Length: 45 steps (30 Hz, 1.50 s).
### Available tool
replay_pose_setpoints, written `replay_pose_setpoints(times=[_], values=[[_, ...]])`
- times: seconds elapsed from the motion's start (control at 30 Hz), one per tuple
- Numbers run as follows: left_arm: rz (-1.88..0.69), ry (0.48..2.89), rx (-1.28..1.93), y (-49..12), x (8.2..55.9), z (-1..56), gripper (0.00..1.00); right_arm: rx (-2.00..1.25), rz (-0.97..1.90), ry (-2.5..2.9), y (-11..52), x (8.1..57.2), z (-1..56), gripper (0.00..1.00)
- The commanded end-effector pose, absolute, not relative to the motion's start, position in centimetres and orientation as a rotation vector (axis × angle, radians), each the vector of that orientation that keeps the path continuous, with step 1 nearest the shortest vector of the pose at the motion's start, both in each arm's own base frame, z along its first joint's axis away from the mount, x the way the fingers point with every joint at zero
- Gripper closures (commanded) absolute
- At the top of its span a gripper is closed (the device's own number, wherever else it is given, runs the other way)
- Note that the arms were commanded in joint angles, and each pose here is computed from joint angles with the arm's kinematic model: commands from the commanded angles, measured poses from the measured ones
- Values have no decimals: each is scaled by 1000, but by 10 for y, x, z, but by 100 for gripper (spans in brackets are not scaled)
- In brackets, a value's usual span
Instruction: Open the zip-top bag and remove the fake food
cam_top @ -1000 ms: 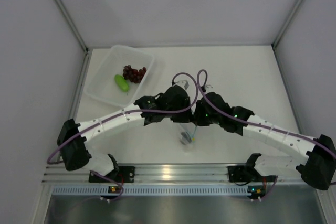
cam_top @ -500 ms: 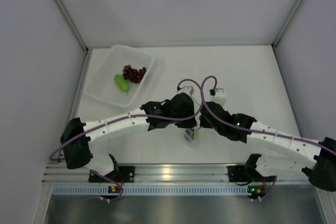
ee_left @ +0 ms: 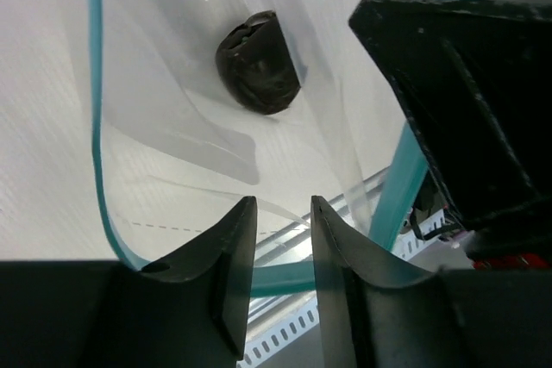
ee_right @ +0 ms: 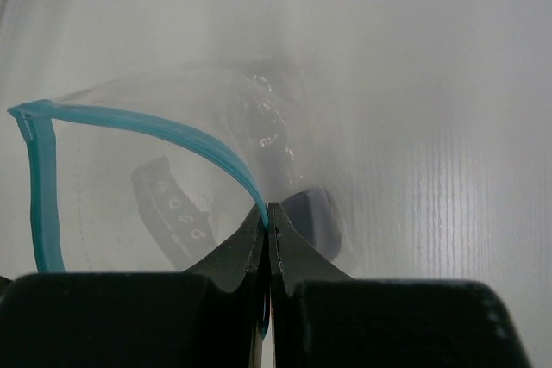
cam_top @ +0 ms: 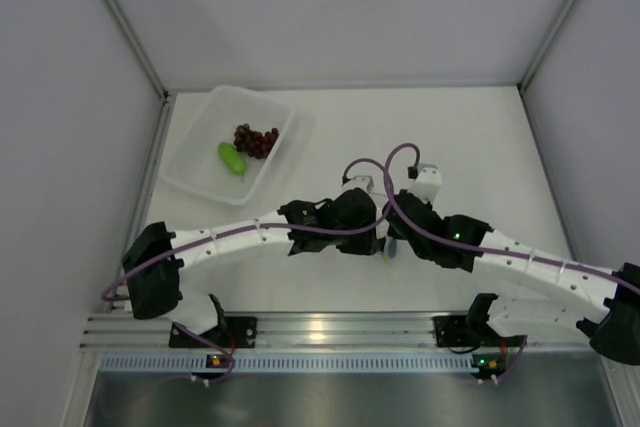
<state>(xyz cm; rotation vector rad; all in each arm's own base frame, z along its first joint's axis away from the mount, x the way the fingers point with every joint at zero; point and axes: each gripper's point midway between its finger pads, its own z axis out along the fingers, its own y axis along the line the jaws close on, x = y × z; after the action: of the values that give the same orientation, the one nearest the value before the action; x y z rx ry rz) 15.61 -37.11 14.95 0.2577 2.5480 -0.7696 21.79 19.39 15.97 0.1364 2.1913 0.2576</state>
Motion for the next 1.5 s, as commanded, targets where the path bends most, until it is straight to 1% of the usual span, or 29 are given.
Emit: replay_pose_setpoints(times=[0.0,0.33,0.43,0.6,0.63,0.67,0.73,0.77,0.8,0.83,0.87,0.97,1.17,1.4,1.47], values=[[-728,2549,236,-379,163,142,62,152,273,2148,194,218,174,100],[-738,2505,234,-417,186,154,60,169,204,2149,164,211,159,100],[-732,2476,239,-426,194,159,60,162,277,2134,166,210,164,100],[-765,2537,237,-442,194,144,60,190,350,2089,164,207,185,100],[-784,2547,237,-447,193,143,61,180,309,2100,157,206,184,100],[-790,2560,239,-451,193,137,68,189,271,2087,151,208,188,100],[-806,2583,225,-454,189,132,74,175,198,2093,140,208,191,100],[-818,2580,220,-457,190,129,82,167,178,2093,137,207,192,100],[-811,2589,213,-456,189,124,85,164,163,2096,134,207,193,100],[-804,2592,208,-456,190,122,95,143,132,2113,128,204,190,100],[-792,2593,205,-455,190,120,100,138,107,2122,123,202,188,100],[-725,2578,159,-440,196,114,100,144,53,2118,109,200,192,100],[-601,2564,63,-399,211,100,100,132,24,2100,106,204,206,100],[-523,2562,1,-350,220,93,100,-1,-119,2160,119,216,213,100],[-529,2559,-8,-341,219,96,100,-55,-91,2191,134,218,214,100]])
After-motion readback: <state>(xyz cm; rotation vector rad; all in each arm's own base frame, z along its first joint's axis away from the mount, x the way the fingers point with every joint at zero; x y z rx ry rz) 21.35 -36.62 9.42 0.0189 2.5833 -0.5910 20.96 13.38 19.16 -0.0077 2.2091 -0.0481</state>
